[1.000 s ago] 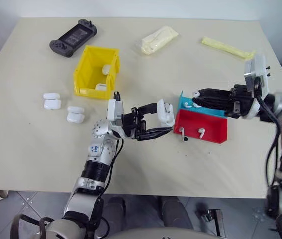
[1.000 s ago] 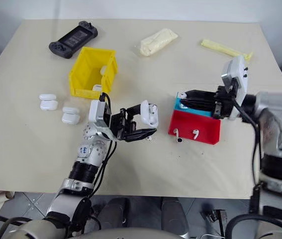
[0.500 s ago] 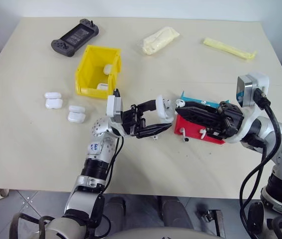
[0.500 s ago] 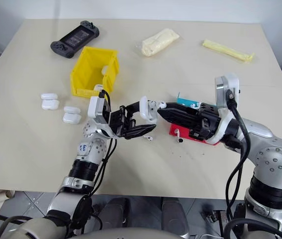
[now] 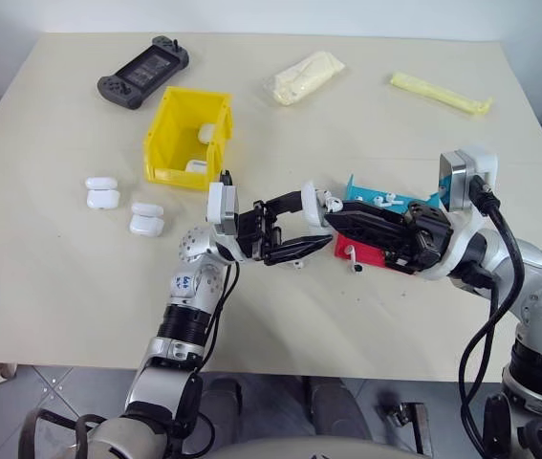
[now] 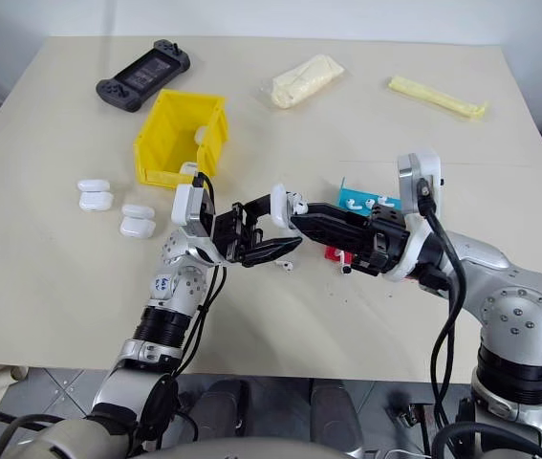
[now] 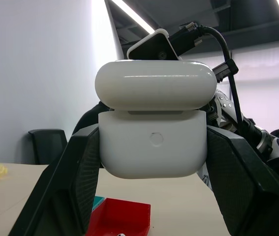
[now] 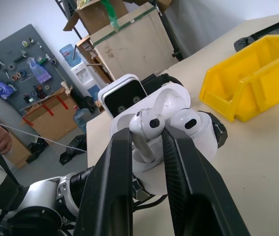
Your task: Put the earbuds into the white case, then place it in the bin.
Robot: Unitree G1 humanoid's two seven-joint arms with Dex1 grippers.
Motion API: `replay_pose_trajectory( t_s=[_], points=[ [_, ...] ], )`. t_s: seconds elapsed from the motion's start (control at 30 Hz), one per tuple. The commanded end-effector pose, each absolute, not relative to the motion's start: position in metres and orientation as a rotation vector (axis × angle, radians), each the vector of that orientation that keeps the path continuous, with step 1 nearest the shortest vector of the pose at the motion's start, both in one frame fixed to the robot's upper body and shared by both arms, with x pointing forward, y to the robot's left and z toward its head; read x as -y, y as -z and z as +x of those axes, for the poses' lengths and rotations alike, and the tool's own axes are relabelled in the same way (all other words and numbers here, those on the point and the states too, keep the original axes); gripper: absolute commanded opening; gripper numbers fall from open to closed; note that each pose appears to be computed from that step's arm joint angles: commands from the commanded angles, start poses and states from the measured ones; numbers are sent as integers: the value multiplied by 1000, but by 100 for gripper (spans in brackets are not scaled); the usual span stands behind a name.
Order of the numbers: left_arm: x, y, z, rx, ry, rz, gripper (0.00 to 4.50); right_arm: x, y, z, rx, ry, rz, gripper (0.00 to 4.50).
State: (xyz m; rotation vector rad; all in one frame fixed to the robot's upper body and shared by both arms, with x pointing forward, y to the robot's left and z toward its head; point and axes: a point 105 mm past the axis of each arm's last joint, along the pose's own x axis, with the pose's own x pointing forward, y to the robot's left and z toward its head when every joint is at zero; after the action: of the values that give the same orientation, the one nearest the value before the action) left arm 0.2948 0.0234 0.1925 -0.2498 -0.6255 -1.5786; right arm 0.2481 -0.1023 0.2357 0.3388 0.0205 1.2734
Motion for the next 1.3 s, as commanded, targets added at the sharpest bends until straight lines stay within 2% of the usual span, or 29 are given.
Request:
replay_pose_trajectory(
  t_s=[0.03, 0.2, 0.53, 0.6, 0.9, 1.03, 1.13, 1.23, 1.3],
  points=[
    [-23, -201, 294, 668, 1571, -250, 279, 98, -229, 245, -58, -1279, 313, 49],
    [-22, -202, 294, 674, 1567, -252, 279, 97, -217, 248, -111, -1263, 256, 49],
    [-20, -203, 295, 685, 1559, -254, 279, 94, -213, 245, -164, -1289, 210, 49],
    [-19, -203, 295, 688, 1558, -255, 279, 93, -212, 245, -174, -1290, 193, 123],
    [-20, -199, 295, 685, 1558, -262, 279, 101, -218, 252, -139, -1241, 177, 403],
    [-26, -195, 295, 671, 1551, -256, 279, 123, -219, 253, -139, -1172, 148, 403],
    [-44, -187, 297, 625, 1538, -212, 279, 167, -219, 258, -143, -1021, 90, 403],
    [-55, -183, 297, 593, 1533, -170, 279, 188, -218, 260, -139, -950, 36, 403],
    [-63, -180, 298, 554, 1533, -96, 279, 200, -215, 260, -131, -918, -39, 366]
  ],
)
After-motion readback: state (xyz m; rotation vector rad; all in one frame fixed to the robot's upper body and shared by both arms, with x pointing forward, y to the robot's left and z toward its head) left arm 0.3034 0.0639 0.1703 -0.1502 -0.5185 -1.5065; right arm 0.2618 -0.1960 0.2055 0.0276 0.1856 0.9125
